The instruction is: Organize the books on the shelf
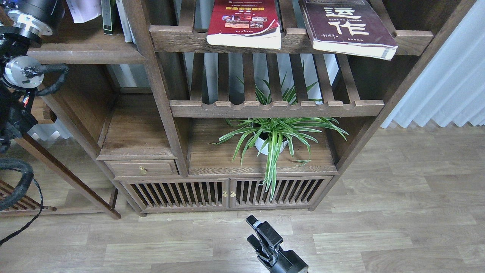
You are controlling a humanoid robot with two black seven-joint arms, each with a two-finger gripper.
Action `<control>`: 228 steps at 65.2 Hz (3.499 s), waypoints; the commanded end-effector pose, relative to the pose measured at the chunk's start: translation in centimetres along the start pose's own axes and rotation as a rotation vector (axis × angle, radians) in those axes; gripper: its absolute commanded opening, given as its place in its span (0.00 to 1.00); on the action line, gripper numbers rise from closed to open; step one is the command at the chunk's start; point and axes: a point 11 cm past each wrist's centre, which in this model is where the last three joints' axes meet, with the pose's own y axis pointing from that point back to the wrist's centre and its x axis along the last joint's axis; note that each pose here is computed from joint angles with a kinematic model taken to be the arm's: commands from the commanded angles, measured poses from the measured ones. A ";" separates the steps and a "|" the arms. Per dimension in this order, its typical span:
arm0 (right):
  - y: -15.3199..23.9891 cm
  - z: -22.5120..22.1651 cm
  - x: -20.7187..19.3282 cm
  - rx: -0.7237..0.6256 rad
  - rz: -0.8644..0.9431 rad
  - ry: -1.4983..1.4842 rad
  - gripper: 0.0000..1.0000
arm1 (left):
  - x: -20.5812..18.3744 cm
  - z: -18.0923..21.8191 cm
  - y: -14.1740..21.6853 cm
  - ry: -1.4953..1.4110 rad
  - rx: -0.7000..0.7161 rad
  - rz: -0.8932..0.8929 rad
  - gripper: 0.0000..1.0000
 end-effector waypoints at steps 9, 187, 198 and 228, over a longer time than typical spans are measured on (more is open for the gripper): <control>0.2 0.0 0.2 0.011 0.005 -0.012 0.98 | -0.7 -0.6 0.1 0.013 0.004 -0.014 0.89; -3.6 -23.7 -30.4 0.589 -0.750 0.104 0.65 | 7.2 -2.4 23.8 0.221 0.054 0.091 1.00; -3.6 -23.8 -30.6 0.589 -0.755 0.105 0.60 | 7.2 -2.4 23.8 0.221 0.053 0.092 1.00; -3.6 -23.9 -31.5 0.586 -0.771 0.117 0.58 | 7.3 -2.4 23.8 0.220 0.052 0.093 1.00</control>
